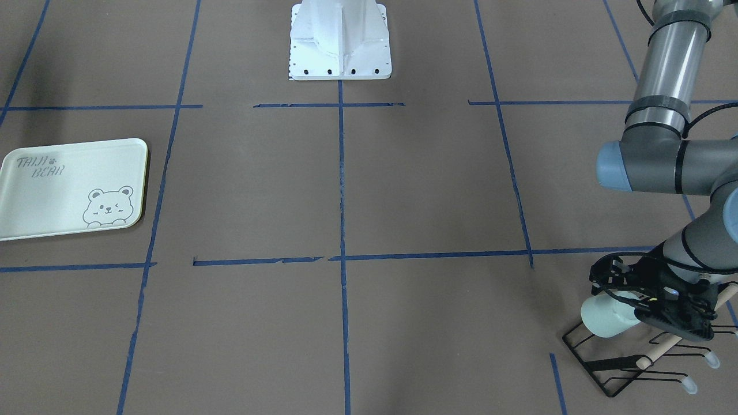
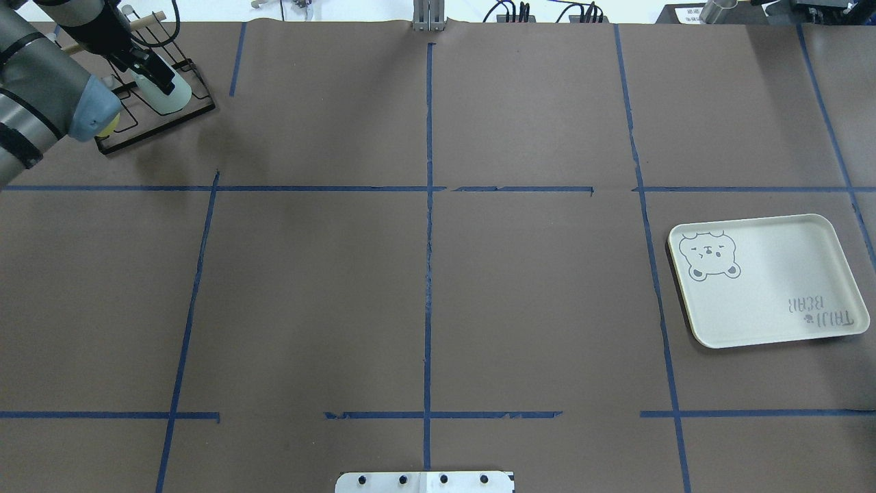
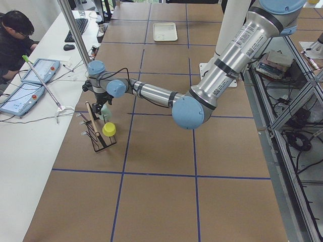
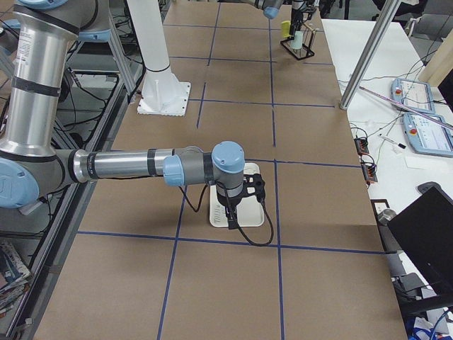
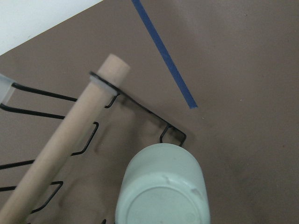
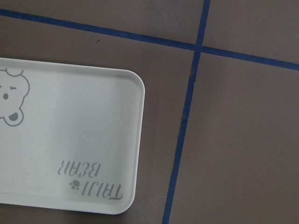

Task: Left arm grabs green cup and hands to right arm on tray

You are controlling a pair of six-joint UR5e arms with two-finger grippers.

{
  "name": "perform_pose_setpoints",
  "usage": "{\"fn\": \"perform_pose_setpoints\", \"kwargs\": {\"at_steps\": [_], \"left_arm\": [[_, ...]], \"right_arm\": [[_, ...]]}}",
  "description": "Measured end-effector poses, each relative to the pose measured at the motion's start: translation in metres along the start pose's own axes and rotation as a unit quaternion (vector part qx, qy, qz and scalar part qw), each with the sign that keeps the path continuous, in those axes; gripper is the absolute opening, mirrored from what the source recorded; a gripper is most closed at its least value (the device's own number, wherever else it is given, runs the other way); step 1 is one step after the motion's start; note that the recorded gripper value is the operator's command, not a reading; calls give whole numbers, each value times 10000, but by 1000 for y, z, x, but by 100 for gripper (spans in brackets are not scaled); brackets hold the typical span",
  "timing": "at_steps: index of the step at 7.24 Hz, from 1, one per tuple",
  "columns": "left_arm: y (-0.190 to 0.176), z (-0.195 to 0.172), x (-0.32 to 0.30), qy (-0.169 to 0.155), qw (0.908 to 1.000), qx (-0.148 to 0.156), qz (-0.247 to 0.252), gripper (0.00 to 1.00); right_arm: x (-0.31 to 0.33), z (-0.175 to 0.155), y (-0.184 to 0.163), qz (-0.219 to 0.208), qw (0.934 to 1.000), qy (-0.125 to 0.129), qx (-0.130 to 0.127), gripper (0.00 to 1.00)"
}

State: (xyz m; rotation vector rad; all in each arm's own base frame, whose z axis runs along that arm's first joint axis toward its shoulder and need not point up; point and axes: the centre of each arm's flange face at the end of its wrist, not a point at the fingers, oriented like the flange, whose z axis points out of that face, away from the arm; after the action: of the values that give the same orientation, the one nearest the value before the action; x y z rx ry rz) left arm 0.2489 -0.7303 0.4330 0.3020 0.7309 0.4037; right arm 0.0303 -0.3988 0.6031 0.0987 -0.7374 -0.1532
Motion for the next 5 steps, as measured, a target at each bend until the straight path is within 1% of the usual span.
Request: {"fn": "perform_pose_setpoints", "kwargs": {"at_steps": [2, 5], "left_arm": [[-8, 5, 1, 2, 10000, -17, 6, 100], [-8, 10, -1, -51, 10000, -52, -2, 100]], "right_arm": [[0, 0, 0, 3, 10000, 2, -6, 100], [1, 1, 0, 13, 10000, 4, -16, 100]]}}
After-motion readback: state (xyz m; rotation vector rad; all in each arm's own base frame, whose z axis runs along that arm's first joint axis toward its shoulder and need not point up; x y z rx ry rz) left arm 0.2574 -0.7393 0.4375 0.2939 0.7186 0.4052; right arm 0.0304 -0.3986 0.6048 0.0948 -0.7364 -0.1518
